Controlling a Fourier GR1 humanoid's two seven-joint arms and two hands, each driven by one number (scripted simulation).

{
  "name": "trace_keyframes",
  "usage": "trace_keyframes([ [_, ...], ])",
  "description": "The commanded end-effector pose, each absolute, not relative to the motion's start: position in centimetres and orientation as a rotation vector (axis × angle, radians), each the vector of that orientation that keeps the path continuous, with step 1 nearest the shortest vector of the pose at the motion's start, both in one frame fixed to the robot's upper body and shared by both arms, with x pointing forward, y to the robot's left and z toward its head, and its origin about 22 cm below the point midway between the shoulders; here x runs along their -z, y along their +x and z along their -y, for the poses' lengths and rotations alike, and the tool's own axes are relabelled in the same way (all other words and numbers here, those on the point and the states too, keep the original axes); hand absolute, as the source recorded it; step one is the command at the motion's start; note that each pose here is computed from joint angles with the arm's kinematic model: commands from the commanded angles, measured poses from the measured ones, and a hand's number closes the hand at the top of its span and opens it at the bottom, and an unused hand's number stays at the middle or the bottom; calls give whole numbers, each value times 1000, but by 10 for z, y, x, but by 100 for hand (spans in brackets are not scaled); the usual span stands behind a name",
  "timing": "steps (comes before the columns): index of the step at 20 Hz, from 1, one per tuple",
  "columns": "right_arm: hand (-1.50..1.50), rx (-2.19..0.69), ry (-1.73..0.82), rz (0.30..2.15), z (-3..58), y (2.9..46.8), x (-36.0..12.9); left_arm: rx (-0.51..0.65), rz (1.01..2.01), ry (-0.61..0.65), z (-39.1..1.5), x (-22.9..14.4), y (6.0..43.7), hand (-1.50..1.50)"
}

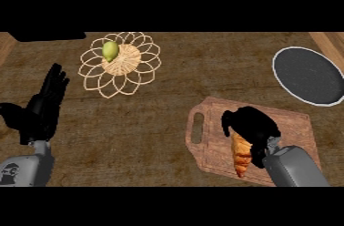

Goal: Pick the croissant from the cutting board and place it in the pan

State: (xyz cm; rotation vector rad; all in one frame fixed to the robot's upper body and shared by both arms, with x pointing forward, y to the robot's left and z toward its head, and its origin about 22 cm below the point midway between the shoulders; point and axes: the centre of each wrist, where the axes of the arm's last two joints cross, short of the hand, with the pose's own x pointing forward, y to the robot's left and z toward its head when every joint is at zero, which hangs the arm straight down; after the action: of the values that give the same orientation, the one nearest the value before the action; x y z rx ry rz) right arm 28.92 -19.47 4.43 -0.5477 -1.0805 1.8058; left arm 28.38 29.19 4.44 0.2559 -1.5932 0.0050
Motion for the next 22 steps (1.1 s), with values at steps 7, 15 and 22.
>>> trace_keyframes([
  [7,150,-1061,-929,1452,190,242,-116,-8,1597,254,-289,-39,292,0],
  [15,150,-748,-1016,1538,215,226,-166,35,1632,218,-288,-52,304,0],
  [22,150,-405,-904,1597,295,275,-167,35,1627,203,-269,-51,298,0],
])
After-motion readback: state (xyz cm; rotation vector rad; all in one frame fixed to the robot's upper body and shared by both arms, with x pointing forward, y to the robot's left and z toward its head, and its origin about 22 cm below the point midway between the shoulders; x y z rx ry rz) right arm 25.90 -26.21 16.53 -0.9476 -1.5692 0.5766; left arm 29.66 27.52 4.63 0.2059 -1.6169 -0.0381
